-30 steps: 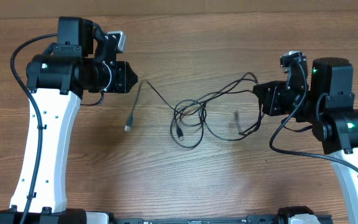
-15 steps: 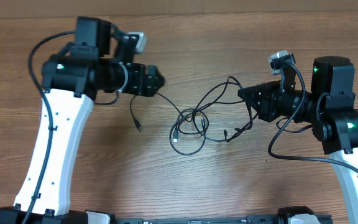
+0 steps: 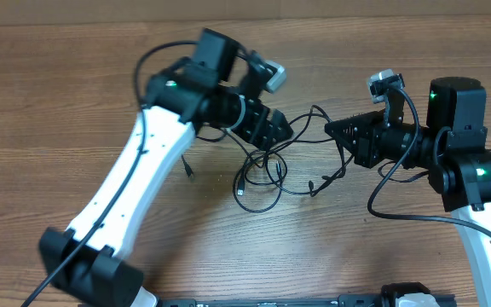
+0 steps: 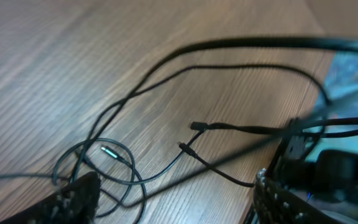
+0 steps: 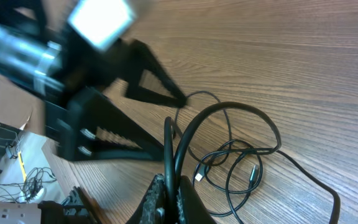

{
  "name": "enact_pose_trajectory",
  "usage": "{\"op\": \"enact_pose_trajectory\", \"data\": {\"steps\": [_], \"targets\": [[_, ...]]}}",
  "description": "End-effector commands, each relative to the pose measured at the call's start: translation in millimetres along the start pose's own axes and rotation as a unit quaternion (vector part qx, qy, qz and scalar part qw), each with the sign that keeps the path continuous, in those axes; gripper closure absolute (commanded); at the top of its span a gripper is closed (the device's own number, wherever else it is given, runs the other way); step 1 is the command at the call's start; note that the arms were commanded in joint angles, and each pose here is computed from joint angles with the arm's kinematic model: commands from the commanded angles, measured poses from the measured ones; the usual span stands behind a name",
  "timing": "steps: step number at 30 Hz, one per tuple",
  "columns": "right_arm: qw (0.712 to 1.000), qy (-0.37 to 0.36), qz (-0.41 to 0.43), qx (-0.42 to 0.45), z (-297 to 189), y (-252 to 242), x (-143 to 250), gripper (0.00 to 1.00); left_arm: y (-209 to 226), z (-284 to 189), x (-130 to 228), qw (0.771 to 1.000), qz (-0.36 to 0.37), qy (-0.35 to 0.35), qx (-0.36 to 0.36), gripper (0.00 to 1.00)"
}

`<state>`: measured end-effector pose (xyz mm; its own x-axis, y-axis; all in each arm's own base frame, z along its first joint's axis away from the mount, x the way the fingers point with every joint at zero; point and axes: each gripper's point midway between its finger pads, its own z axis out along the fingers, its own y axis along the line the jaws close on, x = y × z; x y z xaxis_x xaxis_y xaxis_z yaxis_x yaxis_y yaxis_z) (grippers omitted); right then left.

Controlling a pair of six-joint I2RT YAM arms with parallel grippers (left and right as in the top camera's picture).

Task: Untangle cables

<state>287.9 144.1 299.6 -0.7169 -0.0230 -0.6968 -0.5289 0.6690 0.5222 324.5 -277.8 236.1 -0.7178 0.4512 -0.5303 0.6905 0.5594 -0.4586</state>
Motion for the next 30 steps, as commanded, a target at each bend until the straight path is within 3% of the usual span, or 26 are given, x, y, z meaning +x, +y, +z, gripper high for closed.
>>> {"op": "enact_pose_trajectory", "data": {"steps": [1, 7, 11, 15, 16, 17, 25, 30], "targets": [[1.000, -0.011, -0.013, -0.011, -4.2, 6.5, -8.4, 0.96, 7.8, 28.8, -1.2, 0.999, 0.042, 0.017, -0.007, 0.16], [1.000, -0.011, -0.013, -0.011, -4.2, 6.5, -8.3, 0.96, 8.0, 65.4, -24.6, 0.996, 0.083, -0.015, 0.003, 0.13], [1.000, -0.011, -0.013, -0.011, -4.2, 6.4, -8.3, 0.96, 3.2, 67.9, -43.4, 0.993, 0.103, -0.050, 0.006, 0.23], [1.000, -0.011, -0.013, -0.011, -4.2, 6.3, -8.3, 0.96, 0.7, 65.3, -58.4, 0.993, 0.087, -0.080, 0.012, 0.52], [1.000, -0.011, -0.013, -0.011, -4.2, 6.3, -8.3, 0.96, 0.3, 65.1, -59.4, 0.993, 0.085, -0.082, 0.013, 0.67], [1.000, -0.011, -0.013, -0.011, -4.2, 6.3, -8.3, 0.96, 0.1, 65.0, -59.6, 0.993, 0.086, -0.082, 0.013, 0.93], [1.000, -0.009, -0.010, 0.003, -4.2, 1.5, -7.1, 0.96, 10.2, 45.3, -64.8, 0.993, 0.072, -0.097, 0.001, 0.96], [0.994, 0.002, 0.005, 0.107, -8.1, -34.2, 0.0, 0.94, 30.8, -6.8, -70.7, 0.989, 0.051, -0.130, -0.054, 0.96]]}}
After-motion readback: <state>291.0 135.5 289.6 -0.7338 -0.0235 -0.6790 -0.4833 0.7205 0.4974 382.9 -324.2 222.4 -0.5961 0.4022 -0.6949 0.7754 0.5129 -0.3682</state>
